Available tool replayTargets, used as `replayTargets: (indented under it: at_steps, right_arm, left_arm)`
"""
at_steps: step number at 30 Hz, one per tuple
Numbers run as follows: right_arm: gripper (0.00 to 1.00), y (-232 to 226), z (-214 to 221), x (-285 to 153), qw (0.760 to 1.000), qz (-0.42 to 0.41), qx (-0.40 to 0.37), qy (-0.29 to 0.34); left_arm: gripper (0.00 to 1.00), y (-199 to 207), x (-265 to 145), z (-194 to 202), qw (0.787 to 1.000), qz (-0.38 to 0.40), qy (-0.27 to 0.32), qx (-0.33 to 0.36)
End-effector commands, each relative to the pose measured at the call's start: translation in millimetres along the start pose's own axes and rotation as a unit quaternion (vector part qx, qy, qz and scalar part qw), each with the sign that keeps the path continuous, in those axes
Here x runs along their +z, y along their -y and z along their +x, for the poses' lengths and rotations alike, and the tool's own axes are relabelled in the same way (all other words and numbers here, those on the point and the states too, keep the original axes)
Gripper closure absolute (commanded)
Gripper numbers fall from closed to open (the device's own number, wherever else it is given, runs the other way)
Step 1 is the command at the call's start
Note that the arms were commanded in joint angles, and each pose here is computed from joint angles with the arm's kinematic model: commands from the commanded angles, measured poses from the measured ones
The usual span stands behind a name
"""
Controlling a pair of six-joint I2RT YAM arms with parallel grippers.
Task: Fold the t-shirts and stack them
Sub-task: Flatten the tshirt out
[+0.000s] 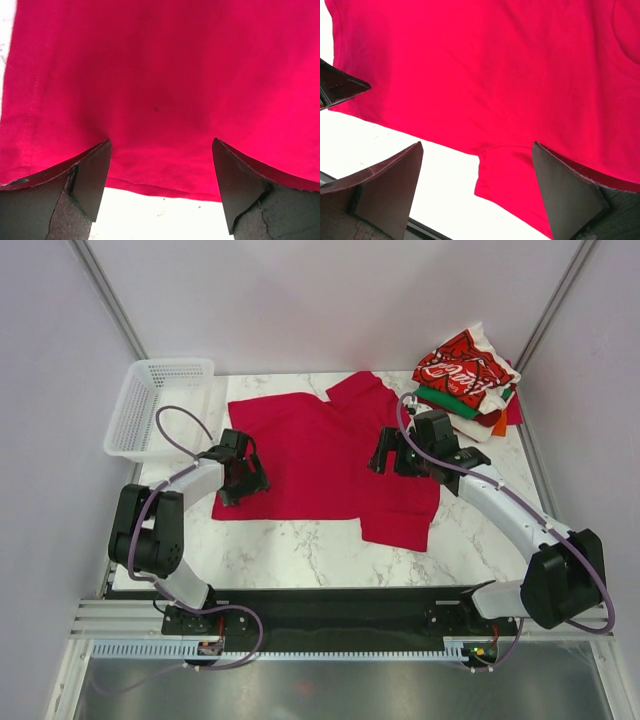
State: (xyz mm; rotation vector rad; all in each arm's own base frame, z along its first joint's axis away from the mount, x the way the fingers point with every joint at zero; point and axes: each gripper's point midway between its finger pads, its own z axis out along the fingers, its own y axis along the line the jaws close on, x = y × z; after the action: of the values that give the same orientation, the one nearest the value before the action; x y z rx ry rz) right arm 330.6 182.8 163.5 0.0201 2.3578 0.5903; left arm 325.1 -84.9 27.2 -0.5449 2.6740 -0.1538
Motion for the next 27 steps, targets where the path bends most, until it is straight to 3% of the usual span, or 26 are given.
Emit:
replayTargets:
  at_steps: [1,7,14,18,24,25,27]
  right_arm:
    - [0.02,-3.4,-10.6,-5.6,1.0,-0.005,-0.017,0.017]
    - [0.02,21.1,-33.4,5.2,0.999,0.038,0.014,0.037]
    - [0.02,26.4,-66.2,20.8,0.996,0.024,0.062,0.05]
    - [0.02,27.5,-70.0,22.6,0.996,0.019,0.066,0.055]
    - [0.02,39.4,-55.4,22.1,0.996,0.038,0.069,0.052]
    - [0.02,34.1,-53.0,22.1,0.996,0.023,0.073,0.05]
    - [0.02,25.9,-45.1,24.9,0.996,-0.007,0.077,0.049]
  left_arm:
    - [0.11,-7.1,-4.4,-13.0,0.998,-0.014,0.049,-0.033]
    - [0.11,-27.8,-13.3,11.5,0.998,-0.025,0.046,-0.034]
    - [0.11,-50.7,-27.0,26.0,0.997,-0.031,0.059,-0.05]
    - [0.11,-49.0,-44.8,20.2,0.994,-0.008,0.092,-0.056]
    - [0.11,-31.1,-105.0,-24.4,0.975,0.062,0.197,-0.077]
    - [0.1,-75.4,-103.1,17.6,0.985,-0.044,0.13,-0.101]
    - [0.05,-74.1,-106.4,14.3,0.984,-0.043,0.132,-0.107]
